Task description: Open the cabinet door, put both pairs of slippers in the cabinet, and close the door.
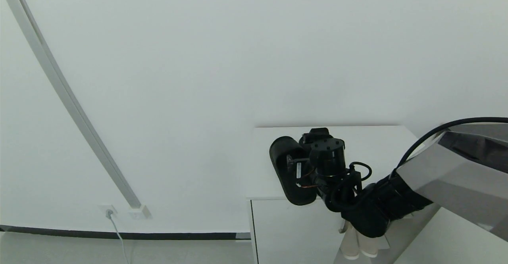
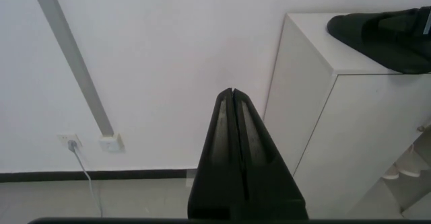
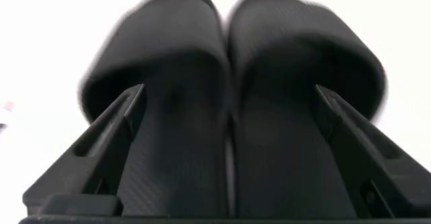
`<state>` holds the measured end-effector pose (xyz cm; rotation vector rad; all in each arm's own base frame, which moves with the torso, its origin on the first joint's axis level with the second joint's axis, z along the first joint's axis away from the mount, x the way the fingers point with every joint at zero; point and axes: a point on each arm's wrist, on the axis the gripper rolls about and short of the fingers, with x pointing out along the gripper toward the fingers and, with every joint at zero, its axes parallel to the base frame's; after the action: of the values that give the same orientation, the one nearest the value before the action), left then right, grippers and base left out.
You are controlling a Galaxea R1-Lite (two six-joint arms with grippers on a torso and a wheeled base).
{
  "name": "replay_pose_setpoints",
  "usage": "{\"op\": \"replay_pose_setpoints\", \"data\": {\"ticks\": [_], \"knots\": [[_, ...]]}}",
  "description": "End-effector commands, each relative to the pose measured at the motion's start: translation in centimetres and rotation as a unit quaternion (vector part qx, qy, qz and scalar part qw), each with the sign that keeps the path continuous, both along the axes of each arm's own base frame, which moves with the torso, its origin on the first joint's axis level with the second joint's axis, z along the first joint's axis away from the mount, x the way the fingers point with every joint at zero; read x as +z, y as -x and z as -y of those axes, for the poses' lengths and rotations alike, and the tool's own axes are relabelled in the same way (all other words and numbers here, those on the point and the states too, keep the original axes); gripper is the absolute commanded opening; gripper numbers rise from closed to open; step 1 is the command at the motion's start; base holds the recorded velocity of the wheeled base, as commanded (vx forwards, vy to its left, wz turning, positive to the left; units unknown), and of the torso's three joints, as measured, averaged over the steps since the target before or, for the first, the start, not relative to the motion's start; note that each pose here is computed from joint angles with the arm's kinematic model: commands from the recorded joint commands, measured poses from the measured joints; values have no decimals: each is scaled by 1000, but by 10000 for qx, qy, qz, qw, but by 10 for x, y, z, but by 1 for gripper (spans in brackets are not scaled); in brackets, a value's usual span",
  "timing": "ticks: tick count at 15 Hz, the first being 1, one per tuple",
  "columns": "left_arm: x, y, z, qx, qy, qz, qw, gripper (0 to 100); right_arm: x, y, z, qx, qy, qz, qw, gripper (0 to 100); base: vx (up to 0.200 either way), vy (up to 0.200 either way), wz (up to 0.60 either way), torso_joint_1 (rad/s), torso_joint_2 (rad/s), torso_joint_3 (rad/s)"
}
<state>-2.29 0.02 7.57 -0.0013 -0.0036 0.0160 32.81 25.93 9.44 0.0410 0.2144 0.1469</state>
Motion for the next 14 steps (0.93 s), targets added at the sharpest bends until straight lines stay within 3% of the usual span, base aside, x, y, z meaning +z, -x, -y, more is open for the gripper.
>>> {"op": "replay_pose_setpoints", "data": {"ticks": [1, 5, 12, 13, 14], "knots": [[0, 0, 0, 5, 1, -3, 10000, 0, -10, -17, -2, 65, 42, -26, 10000, 100, 0, 0, 0, 0, 0, 0], [0, 0, 0, 5, 1, -3, 10000, 0, -16, -47, 2, -64, 194, 28, 9998, 100, 0, 0, 0, 0, 0, 0], [0, 0, 0, 5, 1, -3, 10000, 0, -17, -58, -1, 53, 161, -8, 9999, 100, 0, 0, 0, 0, 0, 0], [0, 0, 0, 5, 1, -3, 10000, 0, -18, -57, -1, 62, 173, -13, 9998, 0, 0, 0, 0, 0, 0, 0], [0, 0, 0, 5, 1, -3, 10000, 0, -18, -57, -1, 61, 166, -14, 9998, 0, 0, 0, 0, 0, 0, 0]]}}
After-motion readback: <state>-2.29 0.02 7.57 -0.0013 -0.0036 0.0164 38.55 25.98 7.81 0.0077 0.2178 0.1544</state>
